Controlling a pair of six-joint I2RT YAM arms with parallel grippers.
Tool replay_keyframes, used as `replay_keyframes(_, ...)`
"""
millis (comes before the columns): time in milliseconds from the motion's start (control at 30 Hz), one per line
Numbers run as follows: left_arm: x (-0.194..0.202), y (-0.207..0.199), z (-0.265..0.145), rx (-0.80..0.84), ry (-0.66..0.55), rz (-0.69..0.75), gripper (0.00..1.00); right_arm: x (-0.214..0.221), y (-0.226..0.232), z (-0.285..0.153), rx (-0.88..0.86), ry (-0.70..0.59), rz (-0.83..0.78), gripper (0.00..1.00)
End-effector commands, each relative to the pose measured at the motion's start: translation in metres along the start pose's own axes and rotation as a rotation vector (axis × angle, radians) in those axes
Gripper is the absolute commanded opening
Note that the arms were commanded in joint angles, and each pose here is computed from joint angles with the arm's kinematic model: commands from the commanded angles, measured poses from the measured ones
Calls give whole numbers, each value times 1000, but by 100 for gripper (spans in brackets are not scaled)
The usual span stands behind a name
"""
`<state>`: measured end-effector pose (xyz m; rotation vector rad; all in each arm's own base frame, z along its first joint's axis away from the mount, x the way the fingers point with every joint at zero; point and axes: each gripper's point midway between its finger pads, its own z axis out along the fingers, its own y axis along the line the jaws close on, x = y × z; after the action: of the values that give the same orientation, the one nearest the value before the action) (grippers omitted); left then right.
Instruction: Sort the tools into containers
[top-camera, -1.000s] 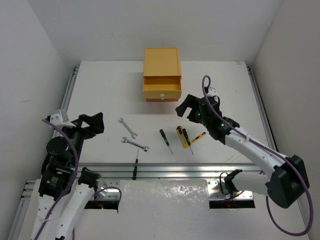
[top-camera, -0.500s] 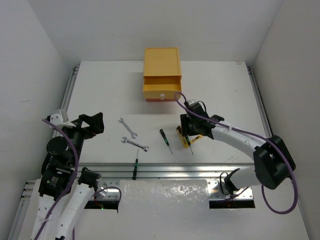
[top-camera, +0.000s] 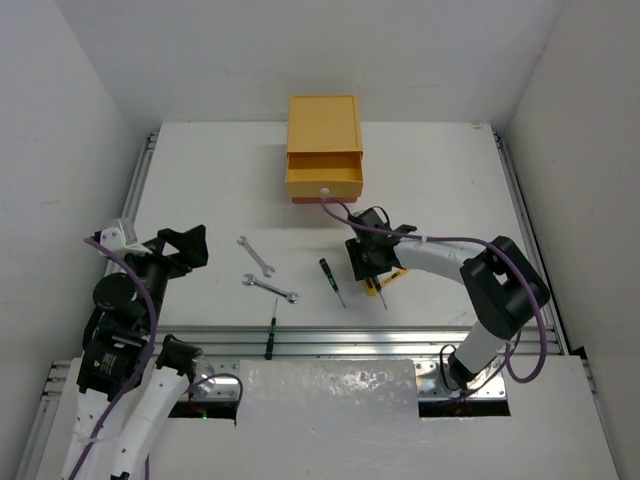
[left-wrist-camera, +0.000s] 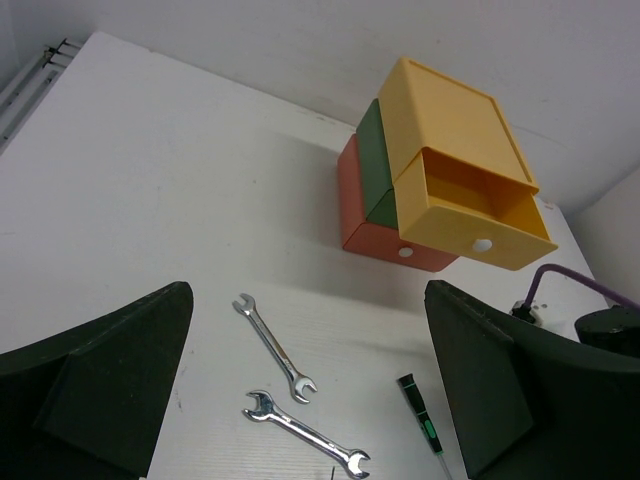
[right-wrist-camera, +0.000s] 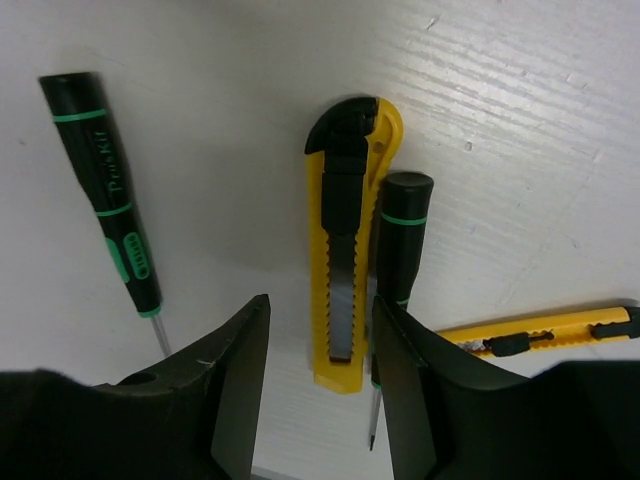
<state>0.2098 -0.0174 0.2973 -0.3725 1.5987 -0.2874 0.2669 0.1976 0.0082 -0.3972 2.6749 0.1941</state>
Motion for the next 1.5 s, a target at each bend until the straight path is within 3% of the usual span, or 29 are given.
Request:
replay_keyframes(0, -9, -1, 0, 1, -36, -8, 100, -13, 3, 7, 2, -22, -19, 46)
replay_keyframes(167, -11, -1, -2, 4, -46, -11, 100, 3, 4, 27, 1, 26, -9, 43)
replay_keyframes(333, -11, -2, -2, 7, -45, -12, 100, 11, 1, 33, 19, 50, -3, 31)
replay_keyframes(467, -12, -1, -3, 6, -50, -13, 100, 11, 9, 28, -1, 47, -24, 21)
replay_keyframes(567, -12, -1, -3, 6, -50, -13, 100, 1, 28, 6, -78, -2, -26, 21)
replay_keyframes(800, -11, -1, -2, 0, -46, -13, 100, -62, 66, -89, -297, -267, -75, 21)
replay_keyframes(967, -11, 0, -2, -4, -48, -14, 100, -129, 84, -146, -348, -510, -328, 21)
replay_keyframes(1133, -9, 0, 0, -5, -39, -11, 100, -215, 92, -200, -249, -684, -560, 20)
replay_keyframes(1200, -9, 1, 1, -8, -35, -10, 100, -236, 92, -183, -206, -657, -621, 20)
replay_keyframes(1233, -9, 0, 0, -7, -37, -10, 100, -256, 91, -198, -172, -690, -672, 20)
replay_keyframes(1267, -9, 0, 0, -7, -37, -10, 100, -265, 84, -173, -144, -639, -683, 20)
replay_keyframes(1467, -10, -1, -1, 1, -43, -13, 100, -311, 59, -159, -43, -630, -720, 21)
